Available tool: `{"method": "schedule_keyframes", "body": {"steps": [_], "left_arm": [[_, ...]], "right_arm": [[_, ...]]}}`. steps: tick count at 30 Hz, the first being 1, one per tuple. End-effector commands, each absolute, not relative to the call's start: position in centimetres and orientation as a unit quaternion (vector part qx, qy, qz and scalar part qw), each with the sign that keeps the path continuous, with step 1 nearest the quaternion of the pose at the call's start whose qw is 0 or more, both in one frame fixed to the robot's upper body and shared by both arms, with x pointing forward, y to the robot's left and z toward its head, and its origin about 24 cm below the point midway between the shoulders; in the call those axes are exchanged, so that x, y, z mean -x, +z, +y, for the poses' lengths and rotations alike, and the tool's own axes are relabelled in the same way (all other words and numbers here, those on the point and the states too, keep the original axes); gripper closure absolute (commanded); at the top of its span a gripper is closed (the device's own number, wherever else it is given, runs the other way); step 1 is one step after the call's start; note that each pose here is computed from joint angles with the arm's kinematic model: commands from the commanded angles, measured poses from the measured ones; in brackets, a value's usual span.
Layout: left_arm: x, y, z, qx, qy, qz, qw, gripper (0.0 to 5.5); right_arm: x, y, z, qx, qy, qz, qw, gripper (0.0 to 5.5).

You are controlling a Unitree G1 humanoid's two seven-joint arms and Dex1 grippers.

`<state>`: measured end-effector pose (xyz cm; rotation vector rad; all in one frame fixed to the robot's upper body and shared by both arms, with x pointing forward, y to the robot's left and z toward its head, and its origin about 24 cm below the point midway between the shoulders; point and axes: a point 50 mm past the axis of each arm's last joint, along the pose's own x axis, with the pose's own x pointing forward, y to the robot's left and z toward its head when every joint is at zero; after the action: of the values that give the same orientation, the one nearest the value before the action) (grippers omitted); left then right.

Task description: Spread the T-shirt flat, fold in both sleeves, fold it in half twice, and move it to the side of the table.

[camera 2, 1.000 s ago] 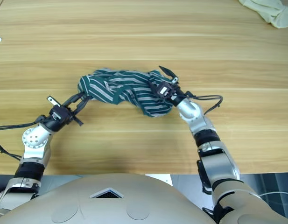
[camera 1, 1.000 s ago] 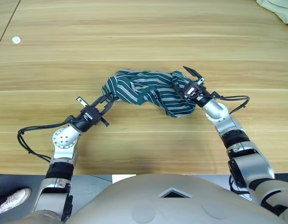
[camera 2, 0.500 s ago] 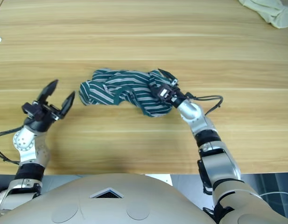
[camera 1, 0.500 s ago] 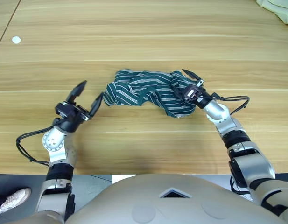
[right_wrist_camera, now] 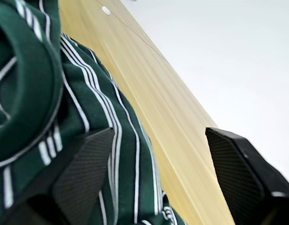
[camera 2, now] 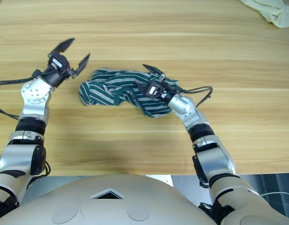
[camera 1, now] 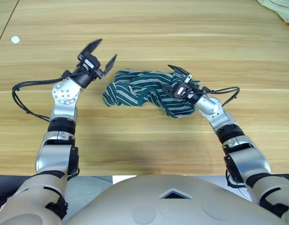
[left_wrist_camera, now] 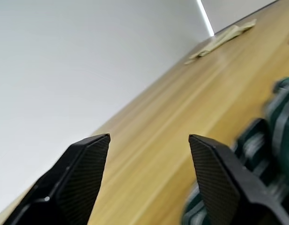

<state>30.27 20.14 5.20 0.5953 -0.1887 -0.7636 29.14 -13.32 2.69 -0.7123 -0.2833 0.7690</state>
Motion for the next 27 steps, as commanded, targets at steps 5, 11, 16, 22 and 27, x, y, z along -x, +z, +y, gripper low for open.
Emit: {"method": "schedule_keyframes", "body": {"steps": [5,11,16,22,27], "left_arm": [[-22.6,1.6,17.3,-0.155,-0.587,-0.083,0.790,2.36],[-18.6,2.8,16.9,-0.067,-0.620,-0.110,0.774,2.36],[-19.5,-0.9,18.6,-0.138,-0.571,0.002,0.809,2.36],[-22.1,5.3,19.7,-0.065,-0.462,-0.176,0.867,2.36],[-24.4,8.9,21.0,0.004,-0.395,-0.221,0.892,2.36]], "right_arm": [[-30.0,3.1,-15.1,0.340,0.318,-0.118,0.877,1.90],[-31.1,1.9,-16.4,0.355,0.277,-0.056,0.891,1.90],[-31.2,1.5,-16.7,0.365,0.274,-0.045,0.889,1.90],[-29.4,1.8,-17.5,0.353,0.294,-0.077,0.885,1.90],[-29.0,1.6,-18.3,0.357,0.284,-0.070,0.887,1.90]]}}
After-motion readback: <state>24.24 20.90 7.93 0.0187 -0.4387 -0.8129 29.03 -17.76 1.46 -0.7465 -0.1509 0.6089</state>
